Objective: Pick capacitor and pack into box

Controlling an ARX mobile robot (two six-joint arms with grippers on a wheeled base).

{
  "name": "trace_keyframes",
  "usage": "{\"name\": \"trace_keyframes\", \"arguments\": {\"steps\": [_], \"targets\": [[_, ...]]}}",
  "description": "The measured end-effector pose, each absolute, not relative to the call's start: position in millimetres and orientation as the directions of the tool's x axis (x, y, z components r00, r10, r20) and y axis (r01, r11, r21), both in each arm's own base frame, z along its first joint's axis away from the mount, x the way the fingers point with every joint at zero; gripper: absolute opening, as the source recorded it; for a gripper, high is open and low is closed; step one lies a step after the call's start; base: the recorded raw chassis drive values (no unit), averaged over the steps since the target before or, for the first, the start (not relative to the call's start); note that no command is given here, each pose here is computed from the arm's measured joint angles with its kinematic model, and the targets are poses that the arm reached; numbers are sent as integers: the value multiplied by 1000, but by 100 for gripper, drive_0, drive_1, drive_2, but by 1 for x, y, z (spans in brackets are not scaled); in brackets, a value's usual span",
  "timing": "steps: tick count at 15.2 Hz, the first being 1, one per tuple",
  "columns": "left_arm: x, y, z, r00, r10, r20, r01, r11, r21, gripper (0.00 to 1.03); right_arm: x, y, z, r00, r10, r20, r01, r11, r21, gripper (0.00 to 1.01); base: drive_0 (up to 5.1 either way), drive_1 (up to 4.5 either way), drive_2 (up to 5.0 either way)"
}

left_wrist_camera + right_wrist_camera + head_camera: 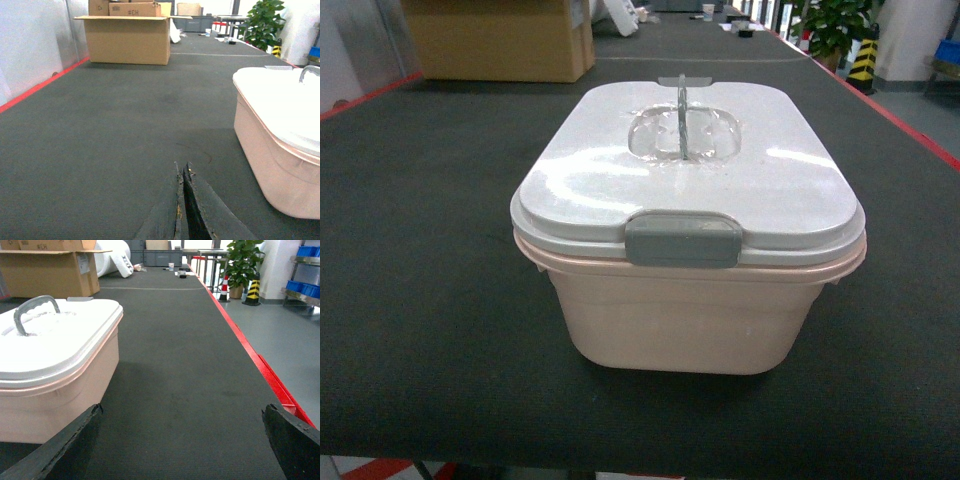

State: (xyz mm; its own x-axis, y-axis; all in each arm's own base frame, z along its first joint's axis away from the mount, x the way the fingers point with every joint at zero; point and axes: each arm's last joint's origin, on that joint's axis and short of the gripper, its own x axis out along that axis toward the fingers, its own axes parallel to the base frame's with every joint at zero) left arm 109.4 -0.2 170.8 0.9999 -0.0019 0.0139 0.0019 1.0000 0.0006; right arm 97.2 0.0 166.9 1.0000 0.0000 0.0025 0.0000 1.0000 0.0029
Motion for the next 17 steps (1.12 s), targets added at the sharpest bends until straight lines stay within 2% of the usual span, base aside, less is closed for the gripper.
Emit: {"name": "trace_keyframes", "arguments": {"steps": [5, 7, 8, 11, 12, 17], "targets": [[108, 0, 171, 1000, -2, 15, 2, 1000, 1, 2, 97, 0, 167, 1000, 0, 2, 0, 1000, 3, 98, 0, 0, 0], [98, 0, 165, 1000, -1, -25, 1, 1000, 1, 2, 97, 0, 167, 1000, 0, 2, 0, 1000, 2, 98, 0, 0, 0], [97, 0, 170, 1000, -1, 23, 1, 1000, 1, 2, 97, 0, 167, 1000, 0, 2, 0, 1000, 2, 98, 0, 0, 0], [98, 0, 167, 1000, -2, -5, 2, 1000, 1, 2, 97, 0, 167, 1000, 0, 3, 0, 1000, 3, 98, 0, 0, 0], [98, 0, 167, 1000, -2, 2, 2, 1000, 1, 12, 97, 0, 167, 1000, 0, 2, 0, 1000, 3, 98, 0, 0, 0], [98, 0, 167, 1000, -2, -1, 2, 1000, 1, 75, 97, 0, 167, 1000, 0, 2, 0, 1000, 2, 98, 0, 0, 0]]}}
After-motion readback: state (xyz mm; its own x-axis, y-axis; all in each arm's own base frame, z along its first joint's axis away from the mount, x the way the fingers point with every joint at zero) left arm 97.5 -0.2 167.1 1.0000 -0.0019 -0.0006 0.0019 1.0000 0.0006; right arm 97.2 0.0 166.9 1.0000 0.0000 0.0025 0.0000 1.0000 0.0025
